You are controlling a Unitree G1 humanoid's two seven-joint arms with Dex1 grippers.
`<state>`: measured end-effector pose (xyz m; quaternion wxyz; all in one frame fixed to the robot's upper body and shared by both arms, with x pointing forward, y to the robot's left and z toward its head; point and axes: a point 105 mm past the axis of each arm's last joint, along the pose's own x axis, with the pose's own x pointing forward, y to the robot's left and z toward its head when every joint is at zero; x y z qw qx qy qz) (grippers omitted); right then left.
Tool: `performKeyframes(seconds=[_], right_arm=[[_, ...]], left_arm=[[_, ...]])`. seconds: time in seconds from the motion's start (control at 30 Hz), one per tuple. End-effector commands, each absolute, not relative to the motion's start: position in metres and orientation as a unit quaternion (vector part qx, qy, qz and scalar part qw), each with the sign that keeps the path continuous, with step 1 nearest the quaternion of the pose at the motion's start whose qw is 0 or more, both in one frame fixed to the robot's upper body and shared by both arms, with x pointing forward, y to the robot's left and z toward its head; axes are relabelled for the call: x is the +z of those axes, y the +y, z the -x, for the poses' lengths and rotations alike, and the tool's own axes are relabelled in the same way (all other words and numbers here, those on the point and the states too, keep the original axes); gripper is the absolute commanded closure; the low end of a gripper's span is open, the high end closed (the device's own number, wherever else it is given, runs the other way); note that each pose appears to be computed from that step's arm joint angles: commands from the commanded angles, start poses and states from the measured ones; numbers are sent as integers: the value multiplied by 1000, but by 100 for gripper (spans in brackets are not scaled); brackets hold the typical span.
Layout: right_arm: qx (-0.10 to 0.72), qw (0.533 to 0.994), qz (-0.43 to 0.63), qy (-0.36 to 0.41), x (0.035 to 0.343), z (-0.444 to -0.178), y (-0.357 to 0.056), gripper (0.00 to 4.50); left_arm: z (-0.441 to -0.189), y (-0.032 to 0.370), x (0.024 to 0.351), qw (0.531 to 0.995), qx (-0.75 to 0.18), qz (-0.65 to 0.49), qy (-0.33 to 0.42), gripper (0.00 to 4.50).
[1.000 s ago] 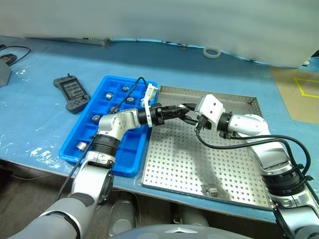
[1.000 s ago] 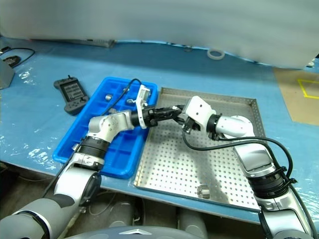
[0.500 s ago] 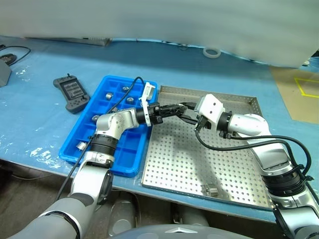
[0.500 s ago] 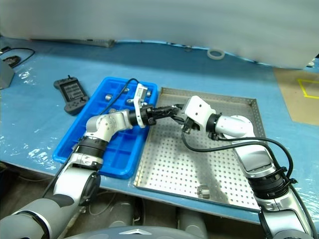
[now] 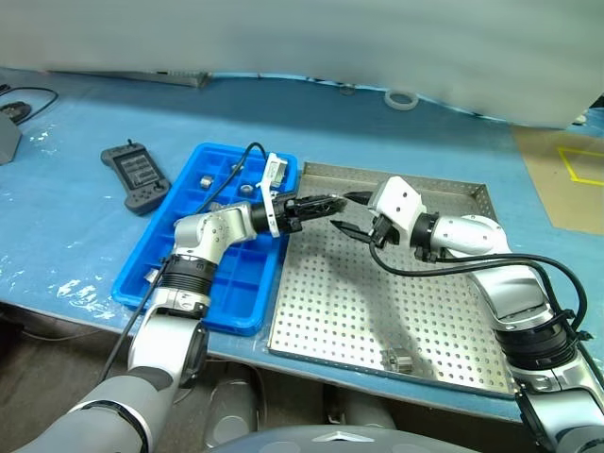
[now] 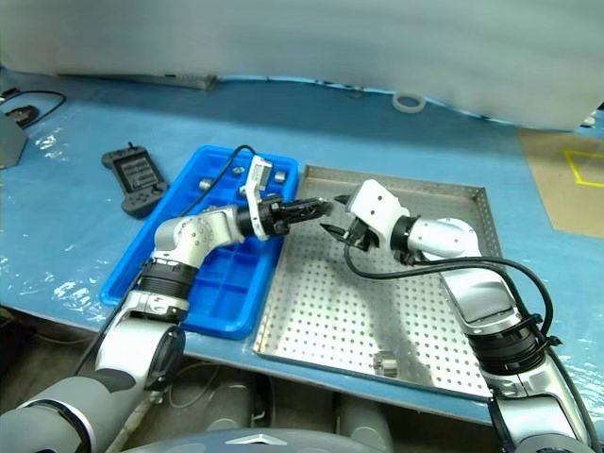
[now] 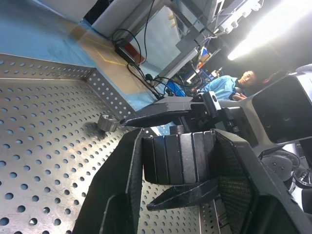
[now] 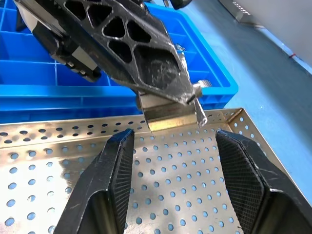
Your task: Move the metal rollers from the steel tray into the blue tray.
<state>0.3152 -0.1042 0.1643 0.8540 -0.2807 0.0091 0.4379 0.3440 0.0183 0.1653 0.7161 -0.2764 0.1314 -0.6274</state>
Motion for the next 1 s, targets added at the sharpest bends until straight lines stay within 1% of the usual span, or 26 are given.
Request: performKeyframes(seconds=[0.03, 0.07, 0.13, 0.17, 0.27, 0.37, 0.4, 0.5, 0.53, 0.57, 0.63, 0.83, 1.0], right_arm=[[433, 853, 290, -1, 173, -313, -109, 168], [433, 854, 290, 0, 172, -312, -109, 168], [432, 854, 291, 1, 171, -311, -111, 168], [429, 854, 293, 4, 169, -312, -113, 168], [425, 856, 294, 5, 164, -312, -114, 168], [423, 856, 297, 0, 162, -314, -111, 168], [423, 855, 299, -1, 162, -315, -110, 168], [431, 851, 300, -4, 161, -316, -106, 168], [435, 849, 300, -5, 160, -317, -105, 168], [438, 846, 304, -6, 160, -319, -104, 168], [441, 842, 310, -8, 160, -321, -101, 168], [448, 838, 312, -2, 157, -319, -103, 168], [447, 838, 312, 1, 156, -314, -106, 168]], left_arm=[[-337, 43, 194, 724, -644, 232, 79, 274], [-335, 49, 196, 728, -644, 223, 78, 274], [-336, 68, 195, 754, -626, 185, 73, 274], [-340, 87, 196, 782, -597, 166, 66, 274], [-350, 125, 195, 844, -522, 111, 46, 274], [-350, 146, 184, 870, -484, 82, 47, 274], [-349, 150, 182, 873, -479, 84, 48, 274], [-345, 160, 156, 883, -459, 60, 78, 274], [-346, 161, 147, 888, -448, 61, 85, 274], [-344, 154, 140, 883, -455, 68, 90, 274], [-338, 143, 136, 871, -475, 88, 93, 274], [-341, 119, 126, 859, -491, 100, 104, 274], [-343, 119, 109, 860, -484, 92, 134, 274]])
